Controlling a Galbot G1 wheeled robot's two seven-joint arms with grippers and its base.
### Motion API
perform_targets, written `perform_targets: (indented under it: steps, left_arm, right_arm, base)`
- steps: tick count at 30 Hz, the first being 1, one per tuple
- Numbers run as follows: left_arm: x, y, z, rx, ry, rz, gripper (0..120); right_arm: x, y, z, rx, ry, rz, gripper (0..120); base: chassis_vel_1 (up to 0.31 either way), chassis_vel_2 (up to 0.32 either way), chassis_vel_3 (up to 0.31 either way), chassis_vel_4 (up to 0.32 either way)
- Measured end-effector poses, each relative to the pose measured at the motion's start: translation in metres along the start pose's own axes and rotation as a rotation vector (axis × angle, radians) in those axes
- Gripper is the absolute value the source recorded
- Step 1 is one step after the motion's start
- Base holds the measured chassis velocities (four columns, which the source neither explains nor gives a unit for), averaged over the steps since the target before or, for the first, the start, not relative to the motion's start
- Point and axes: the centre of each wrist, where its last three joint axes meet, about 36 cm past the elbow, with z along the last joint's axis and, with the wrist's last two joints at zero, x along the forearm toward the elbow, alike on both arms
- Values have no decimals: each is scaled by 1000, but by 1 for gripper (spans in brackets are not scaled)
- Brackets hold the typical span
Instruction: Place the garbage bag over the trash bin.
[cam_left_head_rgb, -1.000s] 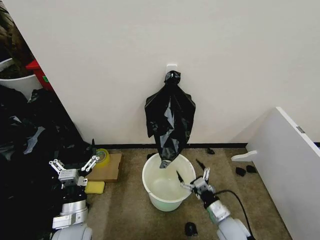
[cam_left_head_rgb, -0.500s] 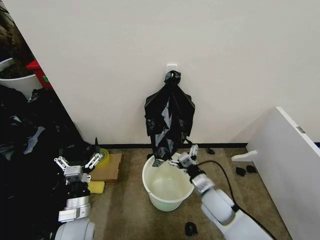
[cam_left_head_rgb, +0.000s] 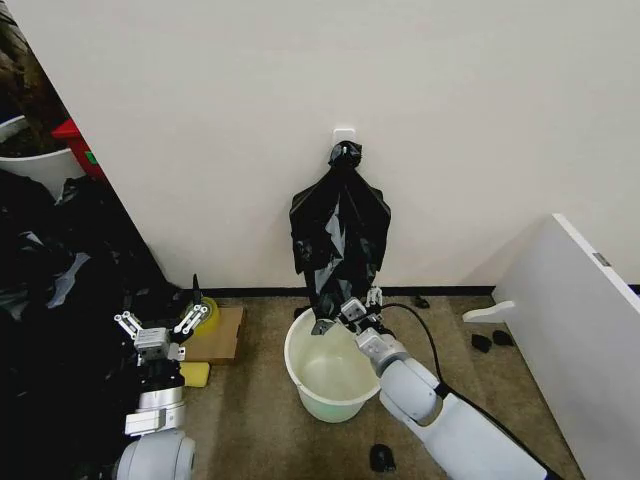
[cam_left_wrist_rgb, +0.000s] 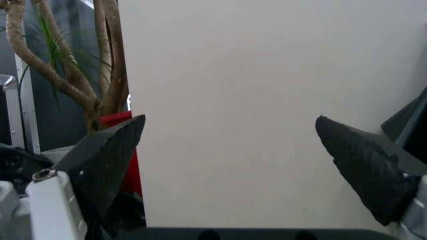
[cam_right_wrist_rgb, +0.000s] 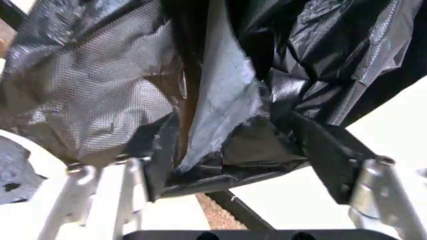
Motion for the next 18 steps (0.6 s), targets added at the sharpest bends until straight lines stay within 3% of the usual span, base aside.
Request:
perform_targets:
  steps: [9, 14, 18]
  left_arm:
    - [-1, 1, 1, -3, -4, 5, 100]
    - [-3, 2, 1, -4, -8, 4, 100]
    - [-6, 3, -1, 0, -20, 4, 100]
  right_arm:
    - [-4, -2, 4, 33, 46, 40, 26]
    - [-4, -3, 6, 29, 49, 50, 14]
    - [0, -6, 11, -35, -21, 61, 0]
  base:
    - [0, 0, 0, 0]
    - [0, 0, 0, 0]
    - [0, 0, 0, 0]
